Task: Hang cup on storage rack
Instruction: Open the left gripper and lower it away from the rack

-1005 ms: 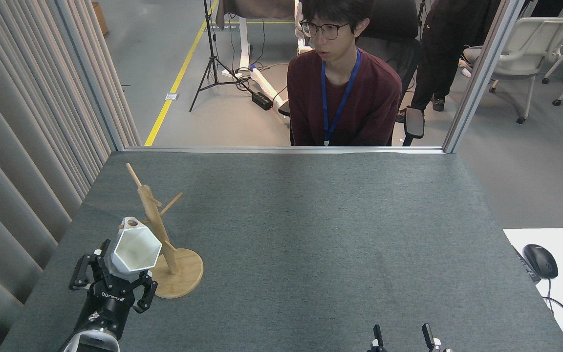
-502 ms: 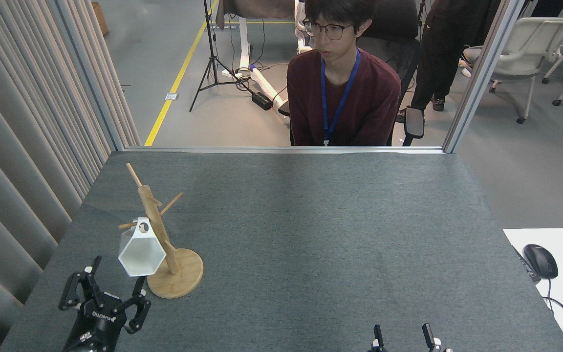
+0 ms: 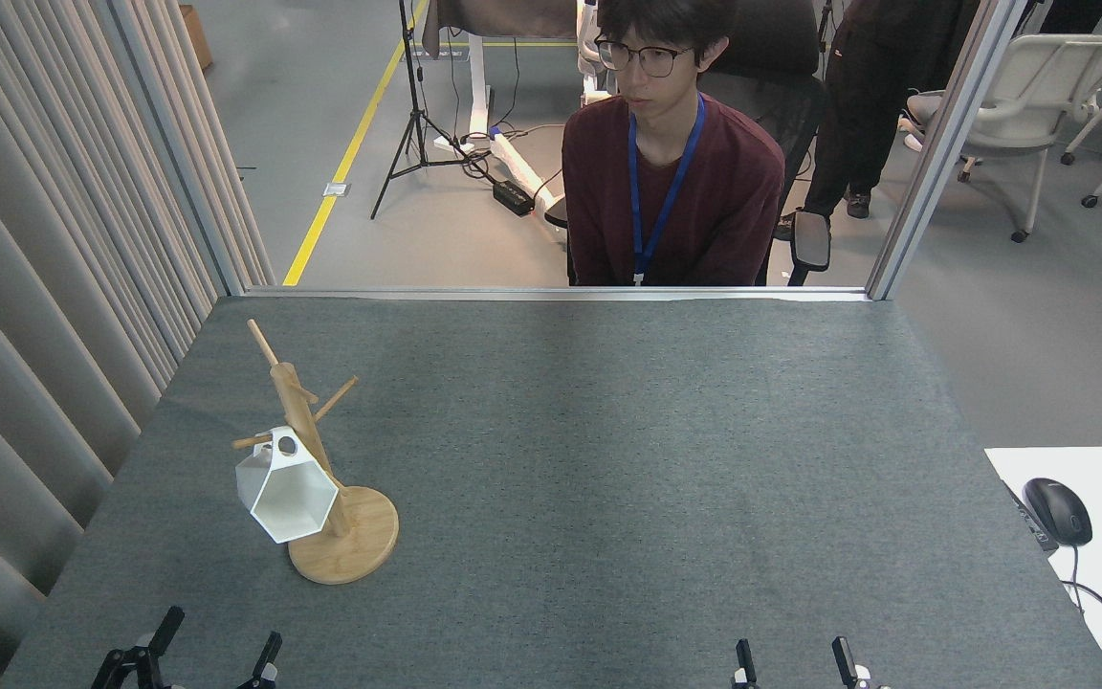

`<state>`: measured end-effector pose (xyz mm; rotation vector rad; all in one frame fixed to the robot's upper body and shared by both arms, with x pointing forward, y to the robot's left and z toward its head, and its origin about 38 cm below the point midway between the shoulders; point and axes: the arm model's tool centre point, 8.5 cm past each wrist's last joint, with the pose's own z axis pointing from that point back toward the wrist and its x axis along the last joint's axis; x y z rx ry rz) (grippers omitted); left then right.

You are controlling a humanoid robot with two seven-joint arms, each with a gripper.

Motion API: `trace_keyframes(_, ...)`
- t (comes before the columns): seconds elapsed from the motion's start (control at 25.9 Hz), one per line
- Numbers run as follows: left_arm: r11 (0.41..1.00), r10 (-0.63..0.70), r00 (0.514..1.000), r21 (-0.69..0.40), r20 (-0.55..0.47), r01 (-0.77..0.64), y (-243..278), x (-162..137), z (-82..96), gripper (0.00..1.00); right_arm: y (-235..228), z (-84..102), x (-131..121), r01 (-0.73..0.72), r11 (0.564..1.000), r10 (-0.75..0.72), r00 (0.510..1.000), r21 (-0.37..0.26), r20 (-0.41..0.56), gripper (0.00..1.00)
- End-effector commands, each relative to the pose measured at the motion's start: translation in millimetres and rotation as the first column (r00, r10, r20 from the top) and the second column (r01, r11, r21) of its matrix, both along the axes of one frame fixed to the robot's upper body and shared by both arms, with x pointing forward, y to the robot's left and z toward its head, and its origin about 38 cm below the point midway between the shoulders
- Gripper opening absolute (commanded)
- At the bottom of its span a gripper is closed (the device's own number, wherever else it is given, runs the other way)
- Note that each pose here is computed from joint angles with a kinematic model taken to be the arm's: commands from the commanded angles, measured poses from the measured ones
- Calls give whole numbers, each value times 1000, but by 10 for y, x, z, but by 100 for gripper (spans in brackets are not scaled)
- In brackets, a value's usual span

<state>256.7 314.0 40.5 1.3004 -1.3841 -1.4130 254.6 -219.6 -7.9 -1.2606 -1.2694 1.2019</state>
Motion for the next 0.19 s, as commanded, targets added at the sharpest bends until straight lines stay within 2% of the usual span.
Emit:
trace_keyframes(0.0, 994, 42, 998, -100, 36, -39, 48, -34, 54, 99, -78, 43, -23, 1, 1000, -1, 1000, -21, 6, 100)
trace_keyframes(0.15, 990, 85, 995, -121, 51, -78, 56, -23, 69, 99, -105, 67, -27, -1, 1000, 1, 1000, -30, 14, 99)
